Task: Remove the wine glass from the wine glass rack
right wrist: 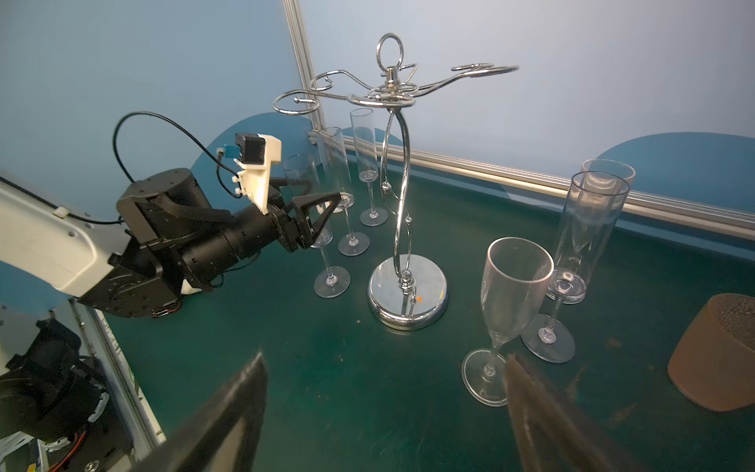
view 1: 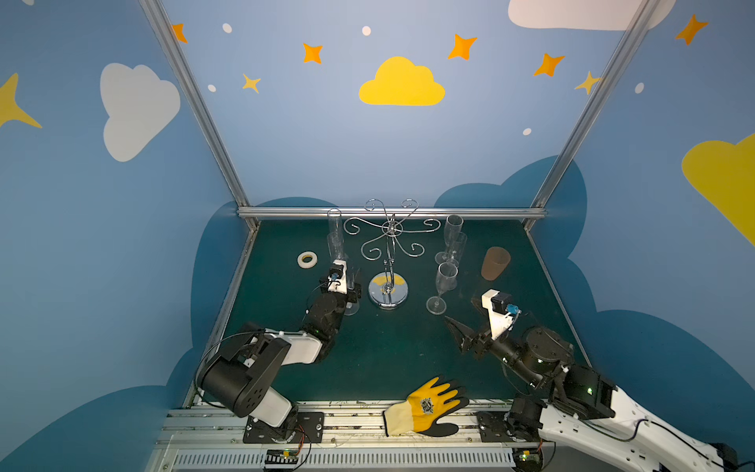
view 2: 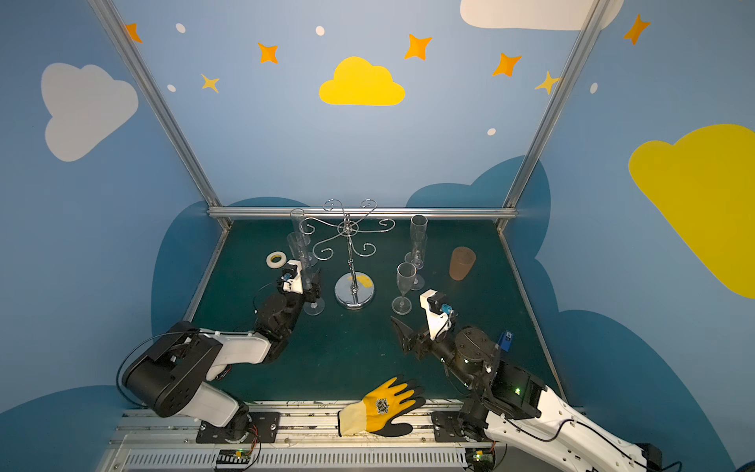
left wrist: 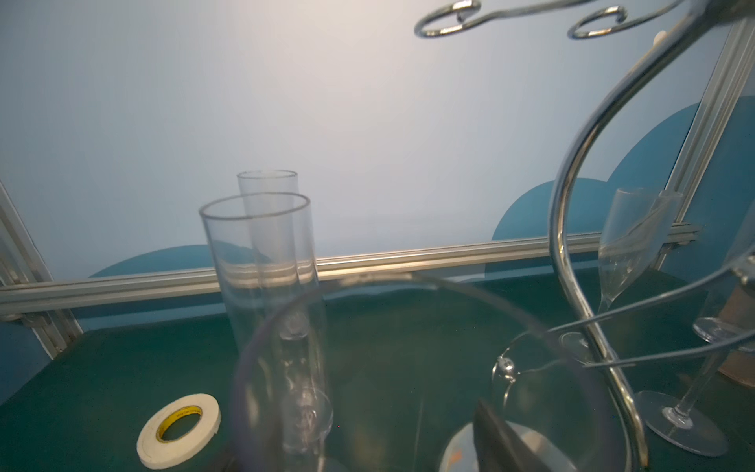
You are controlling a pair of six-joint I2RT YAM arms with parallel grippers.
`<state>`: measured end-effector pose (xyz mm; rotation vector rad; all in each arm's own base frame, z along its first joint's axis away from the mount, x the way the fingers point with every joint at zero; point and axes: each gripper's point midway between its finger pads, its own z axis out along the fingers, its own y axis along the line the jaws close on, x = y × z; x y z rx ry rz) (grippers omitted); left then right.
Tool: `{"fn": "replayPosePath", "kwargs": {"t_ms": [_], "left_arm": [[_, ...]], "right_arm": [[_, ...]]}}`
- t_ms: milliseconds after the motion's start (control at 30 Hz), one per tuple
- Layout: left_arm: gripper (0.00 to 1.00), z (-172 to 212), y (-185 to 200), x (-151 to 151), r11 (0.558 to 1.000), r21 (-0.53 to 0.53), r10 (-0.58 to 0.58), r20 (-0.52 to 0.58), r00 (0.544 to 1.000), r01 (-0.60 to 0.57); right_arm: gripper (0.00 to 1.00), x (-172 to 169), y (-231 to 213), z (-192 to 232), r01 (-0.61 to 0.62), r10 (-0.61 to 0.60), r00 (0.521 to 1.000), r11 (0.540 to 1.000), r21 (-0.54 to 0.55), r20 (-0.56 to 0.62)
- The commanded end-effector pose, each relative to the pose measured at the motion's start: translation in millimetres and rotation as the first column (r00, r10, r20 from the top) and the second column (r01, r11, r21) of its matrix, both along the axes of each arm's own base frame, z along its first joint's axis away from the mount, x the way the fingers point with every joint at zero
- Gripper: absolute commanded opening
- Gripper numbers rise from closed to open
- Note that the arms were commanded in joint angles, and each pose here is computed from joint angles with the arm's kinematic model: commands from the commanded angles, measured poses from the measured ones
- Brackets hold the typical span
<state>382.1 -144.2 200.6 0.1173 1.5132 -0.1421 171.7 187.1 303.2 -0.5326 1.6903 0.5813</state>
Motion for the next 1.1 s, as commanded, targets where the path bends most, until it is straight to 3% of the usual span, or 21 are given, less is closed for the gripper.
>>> {"fn": "replayPosePath", "kwargs": {"t_ms": [0, 300, 500, 633, 767, 933, 1067], "left_arm": [[0.79, 10.0, 7.4, -3.2, 1.000, 0.001, 0.029, 0.004, 1.000, -0.029], [0.84, 54.8, 26.0, -37.0, 0.997, -0.072, 0.027, -0.025, 0.999, -0.029], [0.90, 92.5, 46.2, -71.1, 0.999, -0.036, 0.033, 0.001, 0.999, -0.033], [0.95, 110.5, 56.8, -85.8, 0.998, 0.048, 0.035, 0.028, 0.999, -0.037], [0.97, 117.3, 81.4, -86.0, 0.988, 0.102, 0.114, 0.014, 0.993, -0.114], [0.99, 130.7, 115.6, -78.3, 0.978, 0.051, 0.199, 0.038, 0.979, -0.201], [0.99, 126.6, 155.2, -59.8, 0.956, 0.000, 0.294, -0.036, 0.955, -0.294]], "right_arm": [[0.89, -0.1, -9.2, 15.7, 0.021, -0.022, 0.999, 1.000, 0.009, 0.043], [0.90, 8.5, -22.0, 36.5, 0.098, -0.100, 0.981, 0.995, 0.021, 0.167], [0.91, 19.2, -13.2, 47.4, 0.119, -0.110, 0.964, 0.993, -0.026, 0.243], [0.91, 29.3, 3.2, 53.7, 0.103, -0.071, 0.958, 0.989, -0.103, 0.276], [0.92, 47.5, 13.5, 66.1, 0.111, -0.060, 0.948, 0.983, -0.148, 0.312], [0.92, 79.7, 3.9, 84.9, 0.158, -0.098, 0.934, 0.976, -0.152, 0.343], [0.92, 110.1, -22.8, 95.9, 0.253, -0.175, 0.918, 0.949, -0.186, 0.357]]}}
